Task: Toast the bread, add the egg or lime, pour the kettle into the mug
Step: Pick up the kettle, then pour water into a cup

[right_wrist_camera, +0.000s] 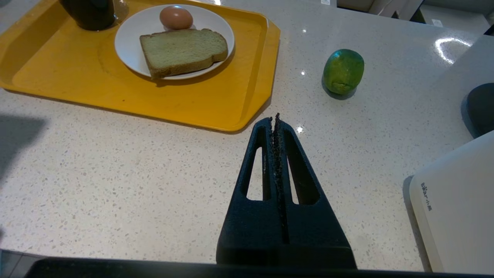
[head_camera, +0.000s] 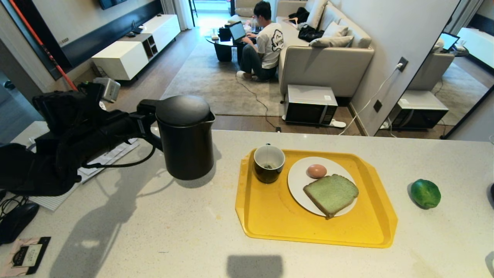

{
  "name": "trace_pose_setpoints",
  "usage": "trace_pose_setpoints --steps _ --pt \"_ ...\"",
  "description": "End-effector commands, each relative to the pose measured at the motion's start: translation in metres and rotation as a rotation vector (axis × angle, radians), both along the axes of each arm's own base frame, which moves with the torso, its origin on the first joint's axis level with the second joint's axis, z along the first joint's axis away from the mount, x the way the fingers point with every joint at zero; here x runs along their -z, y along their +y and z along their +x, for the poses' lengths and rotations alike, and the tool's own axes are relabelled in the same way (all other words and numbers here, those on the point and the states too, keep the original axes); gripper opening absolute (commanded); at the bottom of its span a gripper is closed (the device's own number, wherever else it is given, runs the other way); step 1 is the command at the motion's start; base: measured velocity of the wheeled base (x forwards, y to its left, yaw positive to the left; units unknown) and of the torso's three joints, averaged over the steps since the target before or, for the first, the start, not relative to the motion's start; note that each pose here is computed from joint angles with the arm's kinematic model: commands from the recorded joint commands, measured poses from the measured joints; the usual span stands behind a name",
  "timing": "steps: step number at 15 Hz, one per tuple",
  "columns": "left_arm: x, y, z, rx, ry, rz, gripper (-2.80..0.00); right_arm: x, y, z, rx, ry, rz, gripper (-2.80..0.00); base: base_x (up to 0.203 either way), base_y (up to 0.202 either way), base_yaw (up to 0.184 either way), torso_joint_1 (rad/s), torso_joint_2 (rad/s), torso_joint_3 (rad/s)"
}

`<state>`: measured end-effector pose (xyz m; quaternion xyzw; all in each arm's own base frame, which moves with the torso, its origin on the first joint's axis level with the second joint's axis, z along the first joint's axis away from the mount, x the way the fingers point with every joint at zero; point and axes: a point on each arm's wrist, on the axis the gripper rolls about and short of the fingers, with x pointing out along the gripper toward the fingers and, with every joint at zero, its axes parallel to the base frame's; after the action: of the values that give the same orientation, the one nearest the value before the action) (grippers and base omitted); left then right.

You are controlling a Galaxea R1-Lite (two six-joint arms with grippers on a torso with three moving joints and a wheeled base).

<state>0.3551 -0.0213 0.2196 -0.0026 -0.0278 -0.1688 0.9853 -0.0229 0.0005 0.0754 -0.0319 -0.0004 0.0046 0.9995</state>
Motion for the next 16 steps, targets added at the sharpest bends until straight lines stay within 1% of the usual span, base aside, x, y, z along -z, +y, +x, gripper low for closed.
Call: trace_pose_setpoints --steps 1,4,9,10,12,15,16 --pt "-0.022 0.002 0.002 -0.006 -0.076 0.000 -2.80 0.000 0.000 0.000 -0.001 0.003 -0.001 -2.80 0.000 0.000 0.000 0.000 0.00 0.000" --pt "-0.040 0.002 0.001 -0.005 -0.103 0.003 -2.80 0.000 0.000 0.000 0.000 0.002 -0.001 -2.80 0.000 0.000 0.000 0.000 0.00 0.000" --pt "-0.096 0.003 -0.013 -0.010 -0.138 0.006 -2.80 0.000 0.000 0.000 0.000 0.002 -0.001 -2.80 0.000 0.000 0.000 0.000 0.00 0.000" --pt "-0.101 0.006 -0.015 -0.021 -0.140 0.021 -2.80 0.000 0.000 0.000 0.000 0.002 -0.001 -2.80 0.000 0.000 0.000 0.000 0.00 0.000" --pt "-0.102 0.009 -0.017 -0.035 -0.147 0.080 -2.80 0.000 0.000 0.000 0.000 0.002 -0.001 -2.80 0.000 0.000 0.000 0.000 0.00 0.000" --pt "-0.096 0.010 -0.014 -0.035 -0.124 0.138 -2.80 0.000 0.000 0.000 0.000 0.002 -0.001 -2.80 0.000 0.000 0.000 0.000 0.00 0.000" --pt "-0.094 0.009 -0.012 -0.016 -0.115 0.164 -2.80 0.000 0.000 0.000 0.000 0.004 -0.001 -2.80 0.000 0.000 0.000 0.000 0.00 0.000"
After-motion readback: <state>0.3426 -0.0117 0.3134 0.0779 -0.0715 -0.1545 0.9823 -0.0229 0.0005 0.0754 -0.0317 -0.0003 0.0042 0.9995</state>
